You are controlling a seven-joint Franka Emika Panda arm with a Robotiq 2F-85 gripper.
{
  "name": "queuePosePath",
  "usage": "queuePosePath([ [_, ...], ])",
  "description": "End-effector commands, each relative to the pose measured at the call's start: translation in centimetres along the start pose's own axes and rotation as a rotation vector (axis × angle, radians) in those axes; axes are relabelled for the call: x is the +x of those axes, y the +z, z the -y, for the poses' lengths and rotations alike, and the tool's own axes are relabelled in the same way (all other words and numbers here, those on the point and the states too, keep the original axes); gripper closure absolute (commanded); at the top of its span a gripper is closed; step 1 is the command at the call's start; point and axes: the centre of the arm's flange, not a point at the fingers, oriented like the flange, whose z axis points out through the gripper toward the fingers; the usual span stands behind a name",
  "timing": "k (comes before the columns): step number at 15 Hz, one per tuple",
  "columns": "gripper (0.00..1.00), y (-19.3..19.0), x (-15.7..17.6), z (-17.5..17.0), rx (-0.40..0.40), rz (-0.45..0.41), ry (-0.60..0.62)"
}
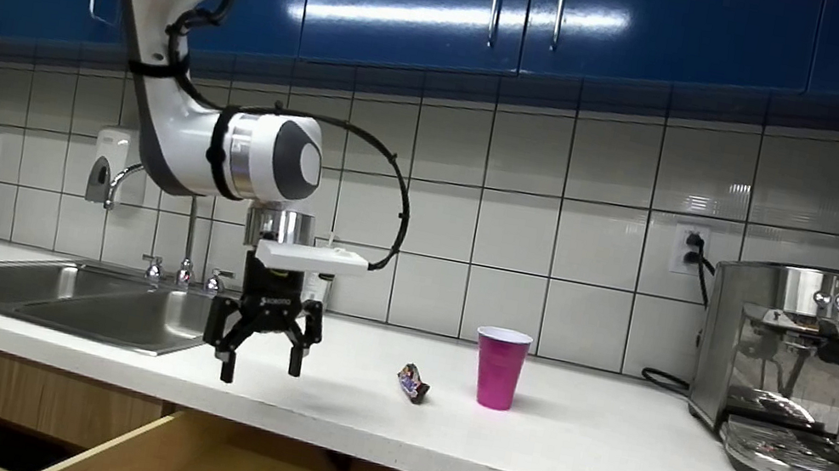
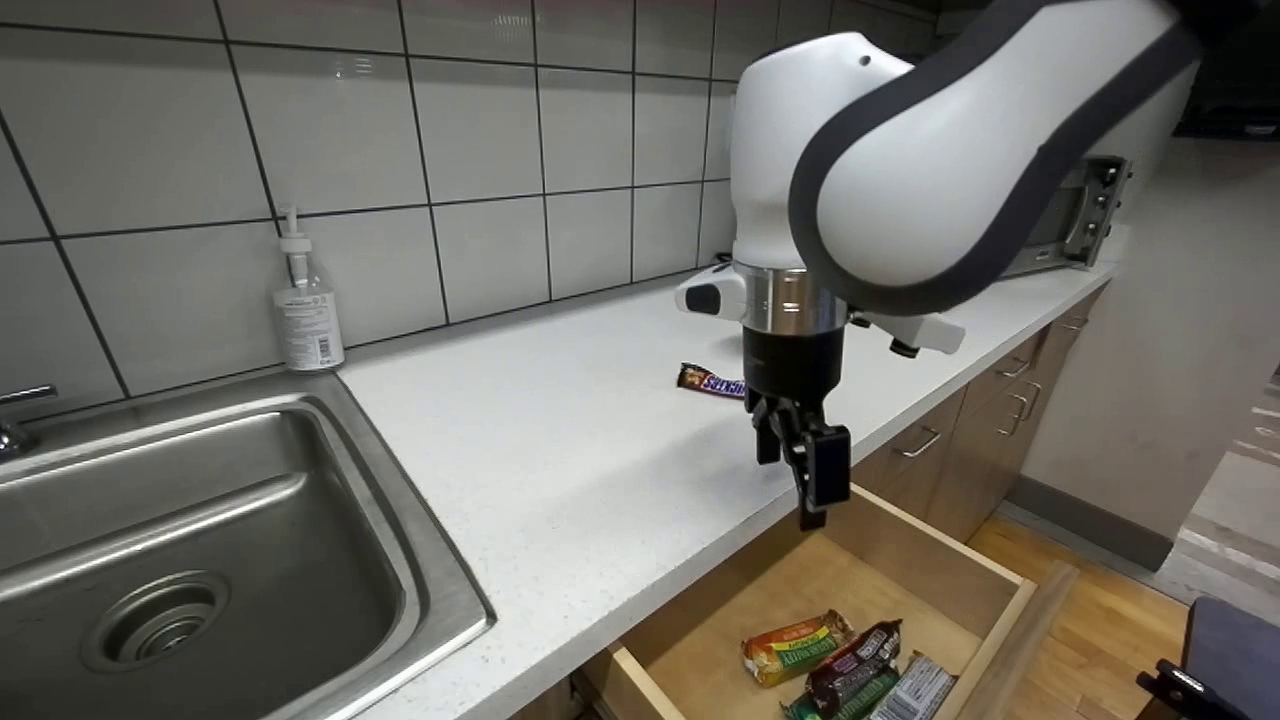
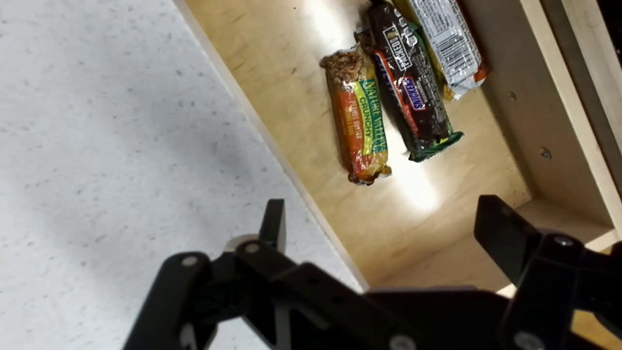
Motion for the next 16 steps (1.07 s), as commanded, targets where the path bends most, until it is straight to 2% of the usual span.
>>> queuePosePath([
  [1,0.0,-2.4,1.4,-3.4,0.001,-0.013,0.094],
  [6,0.0,-3.8,2.2,-8.3,-0.028,-0.048,0.229],
  [16,0.0,-3.7,1.6,-17.7,-0.079,-0.082,0.479],
])
